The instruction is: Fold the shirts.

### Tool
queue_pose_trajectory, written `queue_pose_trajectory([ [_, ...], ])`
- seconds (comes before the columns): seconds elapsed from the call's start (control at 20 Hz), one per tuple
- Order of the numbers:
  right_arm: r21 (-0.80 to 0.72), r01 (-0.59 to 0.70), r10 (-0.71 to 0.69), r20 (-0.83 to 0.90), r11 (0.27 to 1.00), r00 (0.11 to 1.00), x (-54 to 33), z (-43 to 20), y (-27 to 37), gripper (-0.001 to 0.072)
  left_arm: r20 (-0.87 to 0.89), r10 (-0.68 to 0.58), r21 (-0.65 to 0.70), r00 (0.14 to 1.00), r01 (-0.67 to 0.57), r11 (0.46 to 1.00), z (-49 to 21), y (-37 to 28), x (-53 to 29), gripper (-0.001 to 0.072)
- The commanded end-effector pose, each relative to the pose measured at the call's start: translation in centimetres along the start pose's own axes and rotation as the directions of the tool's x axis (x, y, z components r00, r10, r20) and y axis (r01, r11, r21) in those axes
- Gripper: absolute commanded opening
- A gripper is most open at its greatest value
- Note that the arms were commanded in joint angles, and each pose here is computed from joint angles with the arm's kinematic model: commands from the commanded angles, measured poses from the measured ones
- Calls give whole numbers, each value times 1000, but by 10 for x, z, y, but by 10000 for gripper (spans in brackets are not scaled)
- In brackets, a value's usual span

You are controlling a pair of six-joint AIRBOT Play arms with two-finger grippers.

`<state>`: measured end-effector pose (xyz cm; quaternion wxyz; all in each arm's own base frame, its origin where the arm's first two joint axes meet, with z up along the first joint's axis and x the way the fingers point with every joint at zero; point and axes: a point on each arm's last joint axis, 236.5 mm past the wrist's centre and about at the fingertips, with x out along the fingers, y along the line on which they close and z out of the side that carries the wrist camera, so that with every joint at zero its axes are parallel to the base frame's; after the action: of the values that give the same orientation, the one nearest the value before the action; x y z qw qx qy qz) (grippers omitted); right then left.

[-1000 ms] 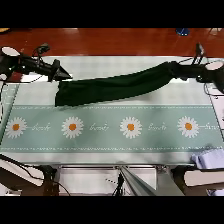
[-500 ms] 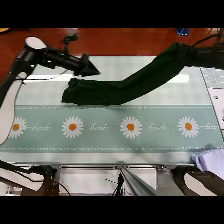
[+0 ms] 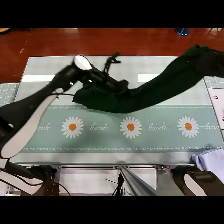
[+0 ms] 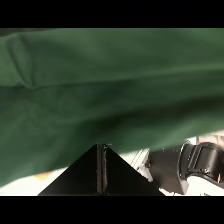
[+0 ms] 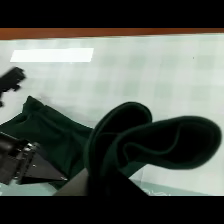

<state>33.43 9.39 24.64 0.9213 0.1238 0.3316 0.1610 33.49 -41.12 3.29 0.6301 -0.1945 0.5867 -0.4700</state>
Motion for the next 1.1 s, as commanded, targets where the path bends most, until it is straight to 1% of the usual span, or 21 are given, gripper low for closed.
queue_pose_trajectory([
  [0.0,14,9,-9,-5,1000,1000,-27,-11,7,33,-41,9,-23,999,-10,1000,-21,-5,50,33],
  [0.1,9,9,-9,-6,1000,1000,-32,-14,9,33,-58,-25,-42,998,23,999,-32,-16,78,33],
  [0.2,-2,40,-40,-11,999,999,-33,-15,2,33,-95,-59,-30,994,57,998,-47,-26,96,33],
  [0.3,-17,83,-84,-11,996,996,-34,-15,-9,32,-85,-49,-23,995,47,999,-43,-22,91,32],
  [0.4,-23,91,-91,1,996,996,-34,-12,-10,33,-22,-29,-24,999,29,999,-17,-10,60,31],
  [0.55,-7,49,-48,40,999,998,-26,0,-3,32,111,50,-1,993,-50,999,27,17,-35,31],
  [0.7,35,-84,83,17,996,996,6,6,19,32,312,131,1,941,-138,990,60,29,-162,31],
  [0.8,17,-114,114,11,993,993,39,10,31,32,445,195,-2,874,-216,976,64,28,-243,31],
  [0.85,2,-128,128,-14,992,992,60,5,40,32,511,232,-11,827,-264,964,63,26,-284,31],
  [0.95,-1,-177,176,-107,984,979,109,-21,68,33,622,284,-32,730,-339,940,53,15,-350,31],
  [1.05,2,-213,209,-191,977,959,164,-55,96,33,696,311,-53,647,-385,921,39,0,-396,32],
])
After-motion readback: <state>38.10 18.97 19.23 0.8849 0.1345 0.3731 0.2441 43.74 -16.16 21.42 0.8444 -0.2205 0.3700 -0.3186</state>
